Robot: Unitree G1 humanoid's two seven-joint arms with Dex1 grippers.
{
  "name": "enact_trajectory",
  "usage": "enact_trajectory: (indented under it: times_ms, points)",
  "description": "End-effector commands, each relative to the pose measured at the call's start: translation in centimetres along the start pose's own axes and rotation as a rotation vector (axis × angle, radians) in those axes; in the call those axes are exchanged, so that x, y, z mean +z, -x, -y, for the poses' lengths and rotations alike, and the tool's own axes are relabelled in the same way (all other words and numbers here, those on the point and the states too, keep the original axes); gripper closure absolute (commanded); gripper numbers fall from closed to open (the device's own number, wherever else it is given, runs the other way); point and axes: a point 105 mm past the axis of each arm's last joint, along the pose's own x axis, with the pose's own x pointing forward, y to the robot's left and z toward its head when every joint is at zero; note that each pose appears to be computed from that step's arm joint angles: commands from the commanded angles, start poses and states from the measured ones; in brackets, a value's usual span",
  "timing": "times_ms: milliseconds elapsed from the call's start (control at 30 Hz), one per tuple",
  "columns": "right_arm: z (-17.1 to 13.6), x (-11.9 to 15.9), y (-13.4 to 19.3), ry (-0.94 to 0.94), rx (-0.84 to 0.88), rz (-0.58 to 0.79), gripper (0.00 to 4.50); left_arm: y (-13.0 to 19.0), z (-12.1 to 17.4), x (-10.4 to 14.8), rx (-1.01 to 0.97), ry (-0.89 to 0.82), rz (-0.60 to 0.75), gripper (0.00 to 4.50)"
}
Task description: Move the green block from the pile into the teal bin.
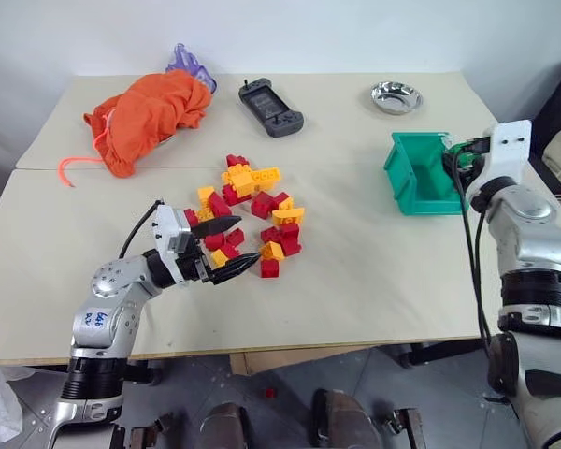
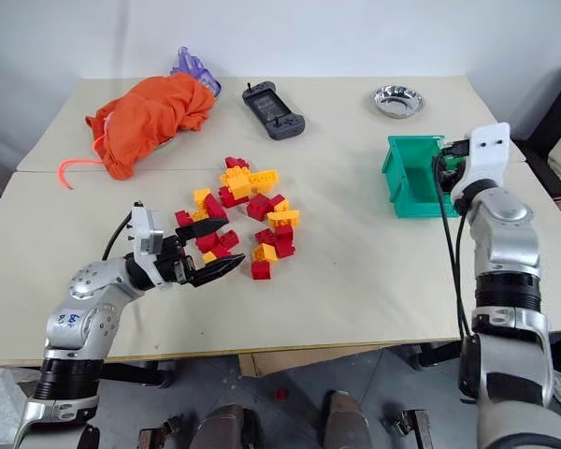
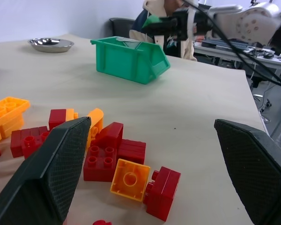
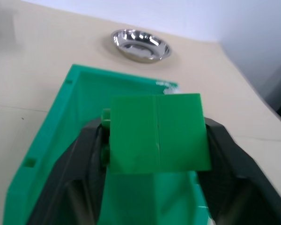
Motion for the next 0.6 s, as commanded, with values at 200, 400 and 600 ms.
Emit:
enact_trajectory:
  times_ms: [200, 400, 600]
  points:
    - [-1.8, 2.2, 1.4, 0.124, 0.236, 0.206, 0.04, 2.7, -1.6, 0.0, 0.200, -0.133, -0.047, 0.00]
    - [-7.5, 0.6, 9.5, 0.043, 0.795, 0.275, 0.04, 4.7, -2.2, -0.9, 0.286, -0.209, -0.111, 0.00]
    - [-9.5, -5.3, 15.9, 0.126, 0.973, 0.048, 0.04, 7.1, -2.4, -1.3, 0.345, -0.220, -0.161, 0.00]
